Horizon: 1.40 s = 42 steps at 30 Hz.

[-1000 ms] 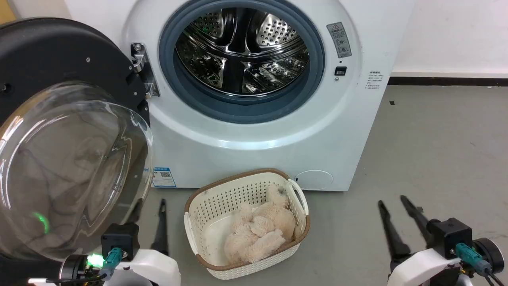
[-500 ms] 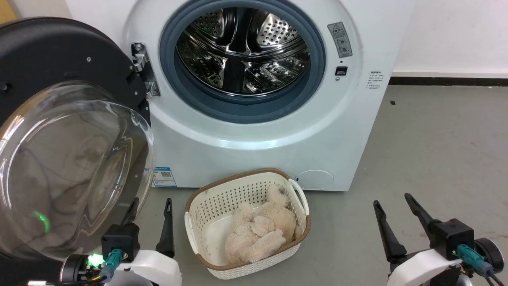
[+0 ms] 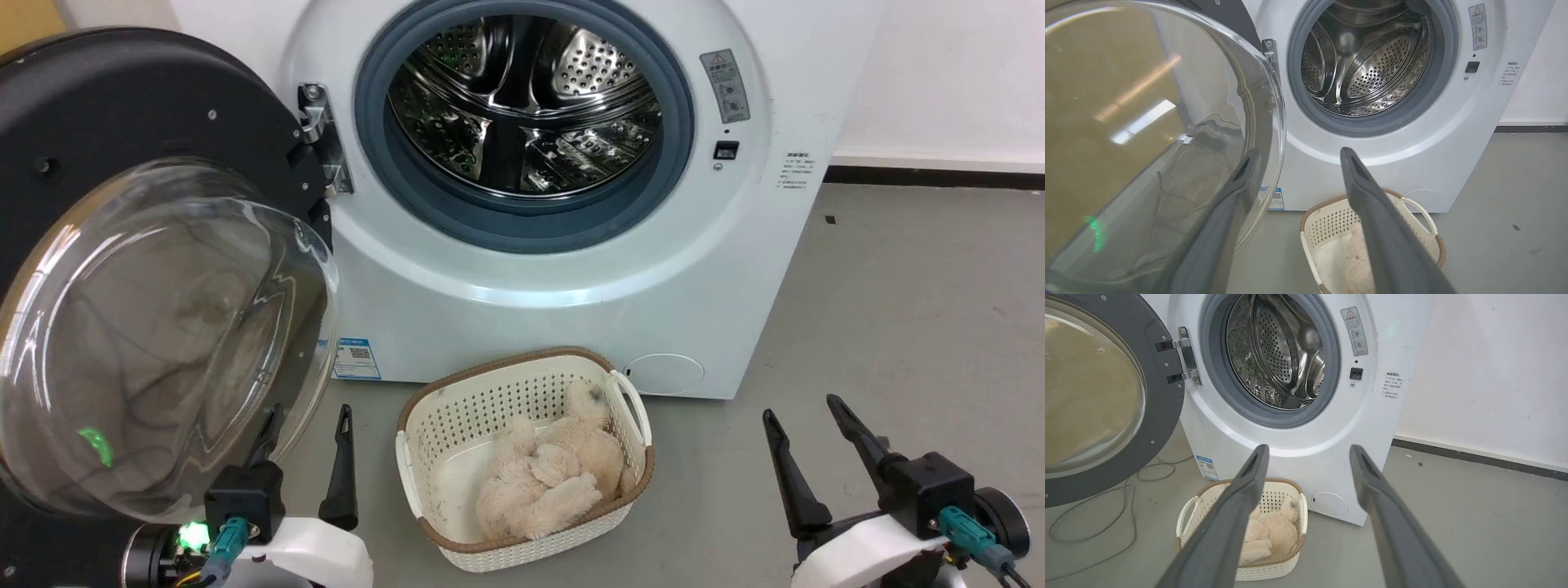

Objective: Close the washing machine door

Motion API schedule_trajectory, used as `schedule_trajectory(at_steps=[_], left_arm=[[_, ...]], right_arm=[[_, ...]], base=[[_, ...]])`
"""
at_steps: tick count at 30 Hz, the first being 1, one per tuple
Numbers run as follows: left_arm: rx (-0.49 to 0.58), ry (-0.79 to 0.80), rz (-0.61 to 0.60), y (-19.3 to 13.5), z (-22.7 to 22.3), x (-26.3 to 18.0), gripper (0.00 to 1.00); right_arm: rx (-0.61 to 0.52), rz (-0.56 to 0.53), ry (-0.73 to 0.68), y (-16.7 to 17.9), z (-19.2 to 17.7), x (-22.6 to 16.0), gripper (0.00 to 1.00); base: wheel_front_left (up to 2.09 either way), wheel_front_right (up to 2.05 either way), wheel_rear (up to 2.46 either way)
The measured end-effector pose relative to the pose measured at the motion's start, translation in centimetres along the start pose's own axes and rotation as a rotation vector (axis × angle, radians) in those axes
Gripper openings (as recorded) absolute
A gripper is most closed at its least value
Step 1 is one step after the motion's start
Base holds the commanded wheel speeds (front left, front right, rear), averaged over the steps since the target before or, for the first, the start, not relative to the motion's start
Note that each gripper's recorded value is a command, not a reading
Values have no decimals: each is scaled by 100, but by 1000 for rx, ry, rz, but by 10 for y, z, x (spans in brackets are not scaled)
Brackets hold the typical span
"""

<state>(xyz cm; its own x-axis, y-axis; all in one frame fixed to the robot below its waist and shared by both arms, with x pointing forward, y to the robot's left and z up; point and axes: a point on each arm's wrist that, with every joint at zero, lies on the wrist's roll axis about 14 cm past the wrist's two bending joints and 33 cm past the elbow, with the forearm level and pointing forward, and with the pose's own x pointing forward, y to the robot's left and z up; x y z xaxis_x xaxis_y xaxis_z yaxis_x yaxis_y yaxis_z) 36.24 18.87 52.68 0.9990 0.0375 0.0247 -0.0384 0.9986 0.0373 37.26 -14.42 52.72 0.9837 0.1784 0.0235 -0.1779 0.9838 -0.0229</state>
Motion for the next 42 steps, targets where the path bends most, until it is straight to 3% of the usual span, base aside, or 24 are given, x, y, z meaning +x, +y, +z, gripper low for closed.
schedule_trajectory(at_steps=[42], left_arm=[[-7, -77, 244, 76, 8, -57, 100]], right_arm=[[55, 284, -91, 94, 15, 28, 100]], base=[[0, 0, 0]])
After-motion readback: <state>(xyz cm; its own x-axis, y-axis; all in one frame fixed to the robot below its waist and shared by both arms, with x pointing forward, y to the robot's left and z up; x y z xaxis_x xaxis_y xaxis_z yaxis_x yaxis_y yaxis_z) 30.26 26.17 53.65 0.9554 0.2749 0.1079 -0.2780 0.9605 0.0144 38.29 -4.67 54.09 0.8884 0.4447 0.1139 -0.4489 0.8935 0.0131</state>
